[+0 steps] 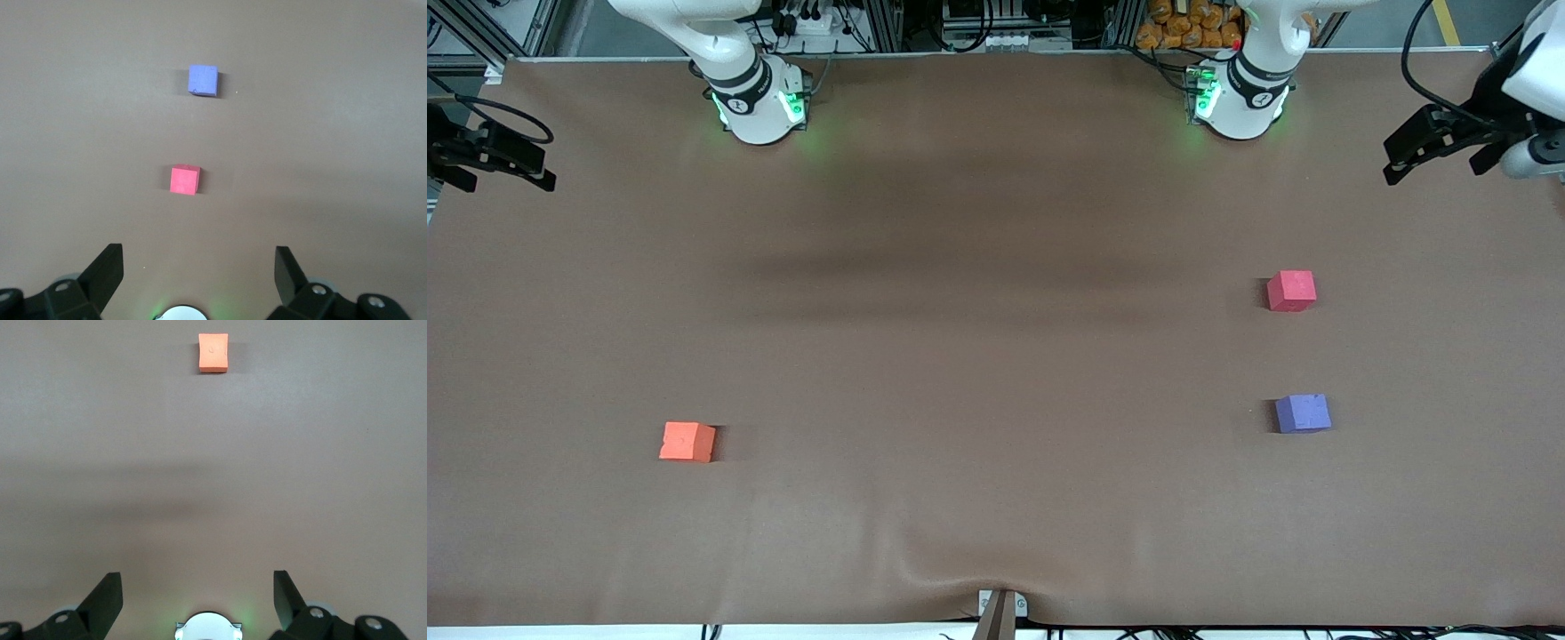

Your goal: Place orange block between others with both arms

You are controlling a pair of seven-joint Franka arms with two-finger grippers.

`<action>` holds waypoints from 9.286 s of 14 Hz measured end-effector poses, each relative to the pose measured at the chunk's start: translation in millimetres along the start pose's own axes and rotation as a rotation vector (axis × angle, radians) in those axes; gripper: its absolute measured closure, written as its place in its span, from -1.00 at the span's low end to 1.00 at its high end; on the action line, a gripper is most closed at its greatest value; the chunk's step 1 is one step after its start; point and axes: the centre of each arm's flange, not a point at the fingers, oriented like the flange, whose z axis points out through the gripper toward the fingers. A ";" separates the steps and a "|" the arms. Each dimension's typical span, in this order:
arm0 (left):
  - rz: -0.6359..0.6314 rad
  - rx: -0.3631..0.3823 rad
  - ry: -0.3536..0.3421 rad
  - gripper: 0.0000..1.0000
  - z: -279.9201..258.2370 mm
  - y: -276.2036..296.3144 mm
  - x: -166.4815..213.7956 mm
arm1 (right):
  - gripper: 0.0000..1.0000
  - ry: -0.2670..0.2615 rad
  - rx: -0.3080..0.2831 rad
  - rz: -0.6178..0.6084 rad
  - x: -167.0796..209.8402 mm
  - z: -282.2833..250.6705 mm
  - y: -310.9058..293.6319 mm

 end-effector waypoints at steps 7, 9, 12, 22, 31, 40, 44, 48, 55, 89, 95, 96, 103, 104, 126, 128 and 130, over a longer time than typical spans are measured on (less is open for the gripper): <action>0.000 -0.007 0.030 -1.00 -13.5 -1.7 0.3 | -1.00 0.001 0.000 -0.001 0.1 -0.1 -0.7; 0.015 -0.007 0.030 -1.00 -13.4 -1.7 0.4 | -1.00 0.000 0.000 -0.001 0.2 0.2 -0.7; 0.029 -0.007 0.030 -1.00 -13.1 -1.6 0.6 | -1.00 0.000 -0.001 -0.002 3.7 4.8 -1.2; 0.038 -0.006 0.020 -1.00 -8.2 2.5 3.9 | -1.00 -0.003 -0.025 0.002 138.4 173.3 2.5; 0.057 -0.005 0.000 -1.00 2.3 13.2 9.4 | -1.00 0.100 -0.052 -0.022 229.9 380.0 7.8; 0.058 -0.006 -0.021 -1.00 15.8 15.3 21.5 | -0.87 0.147 -0.058 -0.022 242.4 413.9 9.9; 0.053 -0.008 -0.012 -1.00 11.3 12.3 22.3 | -0.07 0.149 -0.056 -0.028 243.3 411.2 7.4; 0.044 -0.010 -0.002 -1.00 6.6 7.9 23.3 | -0.07 0.139 -0.050 -0.077 243.5 362.9 -1.9; 0.036 -0.015 0.017 -1.00 -1.9 3.8 24.6 | 0.06 0.119 -0.029 -0.119 187.5 188.4 -22.1; 0.120 -0.018 0.008 -1.00 12.3 -1.8 40.9 | 0.06 0.239 0.026 0.037 9.5 438.9 -556.1; 0.140 -0.018 -0.005 -1.00 19.5 9.1 43.3 | -1.00 0.233 -0.014 0.097 37.9 403.5 -544.6; 0.139 -0.018 -0.005 -1.00 19.4 8.9 43.3 | -1.00 0.226 -0.029 0.110 52.7 384.6 -534.8; 0.140 -0.018 -0.004 -1.00 19.1 9.2 43.2 | -1.00 0.167 -0.073 0.005 166.2 311.0 -371.8; 0.143 -0.018 -0.004 -1.00 19.0 10.9 42.8 | -1.00 0.142 -0.063 -0.014 177.7 303.7 -343.3; 0.306 -0.085 -0.117 -1.00 254.2 418.5 -43.3 | -1.00 0.143 -0.016 -0.028 15.3 -24.3 13.9; 0.264 -0.091 -0.117 -1.00 302.1 446.8 -47.9 | -1.00 0.143 -0.036 -0.039 13.2 -30.5 8.9; 0.250 -0.066 -0.106 -1.00 347.6 460.7 -48.4 | -1.00 0.136 -0.041 -0.040 14.8 -28.2 8.6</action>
